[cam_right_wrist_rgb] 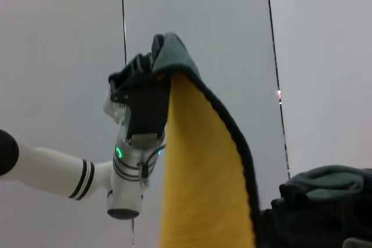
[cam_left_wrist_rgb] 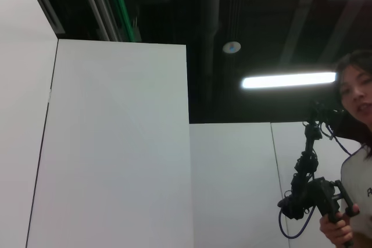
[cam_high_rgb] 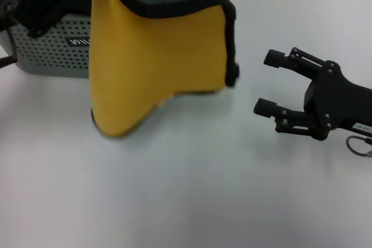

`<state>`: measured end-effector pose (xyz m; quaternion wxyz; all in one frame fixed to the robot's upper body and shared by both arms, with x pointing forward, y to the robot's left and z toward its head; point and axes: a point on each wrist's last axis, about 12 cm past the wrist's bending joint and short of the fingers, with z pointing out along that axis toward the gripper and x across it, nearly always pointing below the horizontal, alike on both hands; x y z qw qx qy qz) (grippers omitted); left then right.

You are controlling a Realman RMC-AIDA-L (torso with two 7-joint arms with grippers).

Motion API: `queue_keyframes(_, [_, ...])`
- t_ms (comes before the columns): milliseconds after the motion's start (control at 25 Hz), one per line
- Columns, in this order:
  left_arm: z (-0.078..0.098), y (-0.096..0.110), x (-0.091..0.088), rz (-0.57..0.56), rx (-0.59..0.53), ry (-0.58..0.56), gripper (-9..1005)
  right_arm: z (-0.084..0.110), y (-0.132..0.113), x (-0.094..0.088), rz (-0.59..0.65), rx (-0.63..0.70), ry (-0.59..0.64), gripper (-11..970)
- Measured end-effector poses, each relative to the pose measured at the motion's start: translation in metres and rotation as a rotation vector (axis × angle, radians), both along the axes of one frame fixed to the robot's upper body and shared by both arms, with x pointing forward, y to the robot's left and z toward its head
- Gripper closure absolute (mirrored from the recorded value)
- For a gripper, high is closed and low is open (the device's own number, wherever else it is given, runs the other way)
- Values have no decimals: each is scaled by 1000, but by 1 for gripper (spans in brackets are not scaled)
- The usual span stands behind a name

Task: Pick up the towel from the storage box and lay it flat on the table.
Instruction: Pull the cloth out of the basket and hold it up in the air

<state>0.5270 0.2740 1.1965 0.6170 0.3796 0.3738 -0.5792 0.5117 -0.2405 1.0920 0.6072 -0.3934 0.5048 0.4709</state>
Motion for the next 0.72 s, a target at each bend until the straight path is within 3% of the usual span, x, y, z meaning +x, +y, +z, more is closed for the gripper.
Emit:
queue_keyframes(400, [1, -3, 2, 3, 1, -27, 958, -1, 8, 8, 0, -17, 44, 184])
queue_keyframes(720, [1, -5, 3, 12, -6, -22, 958, -6, 27, 14, 75, -102, 94, 189])
